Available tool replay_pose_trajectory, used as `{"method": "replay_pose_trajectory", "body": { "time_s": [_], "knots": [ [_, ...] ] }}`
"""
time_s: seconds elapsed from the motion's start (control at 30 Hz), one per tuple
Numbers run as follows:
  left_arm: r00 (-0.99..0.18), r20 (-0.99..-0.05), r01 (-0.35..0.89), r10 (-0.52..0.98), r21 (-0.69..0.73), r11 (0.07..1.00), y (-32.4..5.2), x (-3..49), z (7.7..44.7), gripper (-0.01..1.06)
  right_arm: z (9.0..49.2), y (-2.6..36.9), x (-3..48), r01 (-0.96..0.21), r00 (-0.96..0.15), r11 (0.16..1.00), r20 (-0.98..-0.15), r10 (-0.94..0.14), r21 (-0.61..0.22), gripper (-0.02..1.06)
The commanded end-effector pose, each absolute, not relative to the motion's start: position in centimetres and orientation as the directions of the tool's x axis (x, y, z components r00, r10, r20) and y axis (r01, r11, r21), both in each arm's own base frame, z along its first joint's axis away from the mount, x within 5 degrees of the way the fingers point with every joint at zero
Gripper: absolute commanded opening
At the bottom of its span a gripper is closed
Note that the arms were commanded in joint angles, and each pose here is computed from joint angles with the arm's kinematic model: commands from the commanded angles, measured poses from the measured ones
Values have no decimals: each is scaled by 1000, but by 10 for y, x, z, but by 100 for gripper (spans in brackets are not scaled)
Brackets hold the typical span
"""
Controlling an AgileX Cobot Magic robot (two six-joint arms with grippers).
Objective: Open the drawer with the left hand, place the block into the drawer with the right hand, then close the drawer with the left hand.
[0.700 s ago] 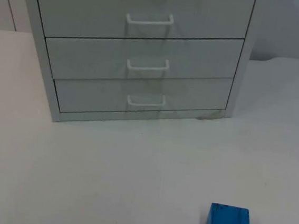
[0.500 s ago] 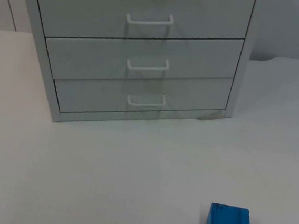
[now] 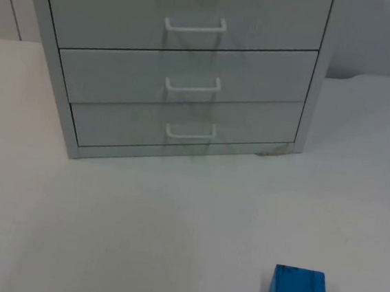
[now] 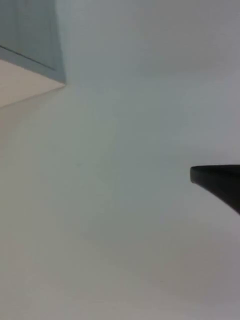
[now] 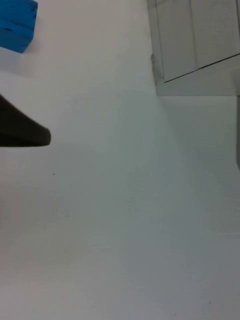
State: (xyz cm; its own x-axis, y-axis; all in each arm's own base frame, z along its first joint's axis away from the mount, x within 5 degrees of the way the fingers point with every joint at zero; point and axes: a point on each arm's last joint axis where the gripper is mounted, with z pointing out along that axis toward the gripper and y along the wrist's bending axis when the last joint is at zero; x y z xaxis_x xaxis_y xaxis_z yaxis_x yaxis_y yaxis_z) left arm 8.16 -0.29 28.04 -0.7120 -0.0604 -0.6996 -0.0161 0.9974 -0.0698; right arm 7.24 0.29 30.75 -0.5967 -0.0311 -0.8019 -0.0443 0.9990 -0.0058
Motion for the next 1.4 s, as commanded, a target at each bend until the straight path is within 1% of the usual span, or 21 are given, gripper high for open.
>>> {"method": "replay_pose_trajectory", "body": {
  "time_s": [0.0,0.07,0.1,0.23,0.27,0.33,0.37,0.4,0.5,0.87,1.03,1.17,1.23,1.27,1.3,1.37],
  "knots": [
    [-739,-669,-23,-80,-94,995,-4,98,277,105,305,4,93,-52,-623,999,-782,-39,-8,105],
    [-755,-651,-27,-82,-94,995,-3,104,274,105,303,5,100,-53,-640,999,-767,-35,-2,105],
    [-783,-616,-32,-84,-94,995,-3,114,268,105,298,5,110,-53,-669,999,-742,-37,-2,105],
    [-829,-554,-41,-79,-80,996,-1,133,256,105,280,7,138,-52,-758,999,-651,-39,2,105],
    [-829,-554,-41,-79,-80,996,-1,133,256,105,280,7,138,-52,-758,999,-651,-39,2,105],
    [-853,-517,-42,-75,-76,996,-1,142,249,105,271,9,147,-51,-800,998,-599,-28,22,105],
    [-867,-494,-38,-69,-72,997,0,146,244,105,265,9,152,-49,-827,998,-562,-27,24,105],
    [-875,-480,-38,-68,-71,997,0,148,242,105,262,9,154,-49,-840,999,-541,-28,24,105],
    [-884,-464,-27,-54,-64,998,0,151,238,105,261,9,154,-49,-845,999,-535,-28,24,105],
    [-881,-471,-13,-38,-56,998,0,153,238,105,262,9,154,-50,-841,999,-540,-33,18,105],
    [-885,-465,30,-1,-60,998,-2,152,238,105,262,8,154,-52,-837,999,-546,-38,10,105],
    [-876,-482,70,26,-74,995,-5,153,239,105,262,7,154,-55,-837,998,-544,-50,-7,105],
    [-875,-483,71,22,-82,994,-6,153,239,100,262,9,154,-48,-840,999,-541,-29,22,105],
    [-875,-483,70,19,-88,994,-6,153,239,96,262,9,154,-47,-840,999,-541,-26,26,105],
    [-875,-483,70,19,-88,994,-6,153,239,96,262,9,154,-47,-840,999,-541,-26,26,105],
    [-873,-488,75,17,-100,992,-7,154,239,85,262,9,154,-47,-843,999,-538,-26,26,105]
  ]
}}
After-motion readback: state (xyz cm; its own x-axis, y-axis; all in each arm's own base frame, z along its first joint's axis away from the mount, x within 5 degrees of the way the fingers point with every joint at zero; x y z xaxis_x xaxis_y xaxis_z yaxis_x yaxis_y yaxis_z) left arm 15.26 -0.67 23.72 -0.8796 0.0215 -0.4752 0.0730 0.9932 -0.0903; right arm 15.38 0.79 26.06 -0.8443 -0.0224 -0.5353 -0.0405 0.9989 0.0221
